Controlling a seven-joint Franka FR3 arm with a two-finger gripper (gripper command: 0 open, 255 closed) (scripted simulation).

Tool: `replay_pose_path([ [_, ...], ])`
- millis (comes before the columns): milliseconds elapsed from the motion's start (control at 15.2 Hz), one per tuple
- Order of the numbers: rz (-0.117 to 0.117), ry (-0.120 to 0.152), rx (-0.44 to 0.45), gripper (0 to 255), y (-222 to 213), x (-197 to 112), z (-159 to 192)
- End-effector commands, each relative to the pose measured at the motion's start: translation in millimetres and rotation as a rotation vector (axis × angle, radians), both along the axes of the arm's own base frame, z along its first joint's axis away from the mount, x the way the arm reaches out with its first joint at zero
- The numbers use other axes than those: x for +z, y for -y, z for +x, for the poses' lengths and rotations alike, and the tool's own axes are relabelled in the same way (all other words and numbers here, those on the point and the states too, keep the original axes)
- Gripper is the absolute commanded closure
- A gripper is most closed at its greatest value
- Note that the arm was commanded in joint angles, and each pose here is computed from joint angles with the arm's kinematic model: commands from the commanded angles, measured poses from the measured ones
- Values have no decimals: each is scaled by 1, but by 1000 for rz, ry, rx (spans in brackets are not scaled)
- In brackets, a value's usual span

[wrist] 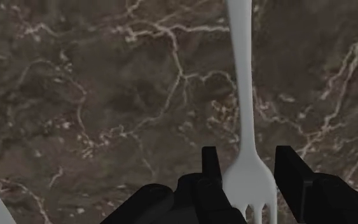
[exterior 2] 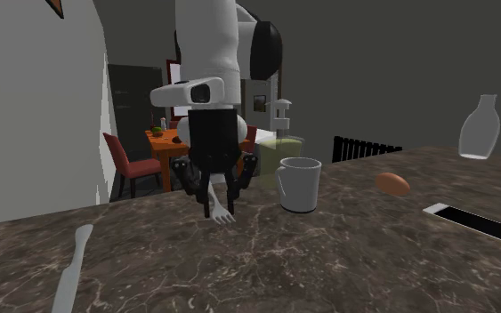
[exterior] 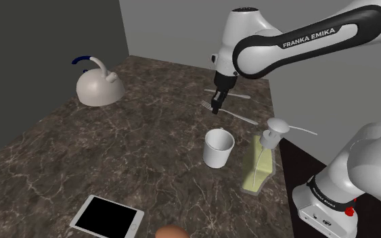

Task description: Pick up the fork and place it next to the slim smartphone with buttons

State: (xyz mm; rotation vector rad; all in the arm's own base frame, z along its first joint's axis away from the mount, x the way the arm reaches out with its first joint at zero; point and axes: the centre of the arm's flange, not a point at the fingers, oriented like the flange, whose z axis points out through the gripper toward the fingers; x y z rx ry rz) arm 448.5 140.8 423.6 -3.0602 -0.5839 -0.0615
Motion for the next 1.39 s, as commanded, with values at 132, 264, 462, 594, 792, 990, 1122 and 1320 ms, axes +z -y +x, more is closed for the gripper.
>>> replay_pose_path([
  [132,0,-1,0,255,-1,20,-1],
  [264,0,-1,0,255,-1,31,-1],
  [462,0,-1,0,255,-13,38,-6],
  [594,0,-1,0,255,-37,38,-17],
  [792,0,-1,0,255,-73,39,-34],
  [990,0,-1,0,255,-109,39,-50],
  [1122,0,-1,0,255,-133,39,-61],
  [1320,0,-1,0,255,-169,39,-77],
])
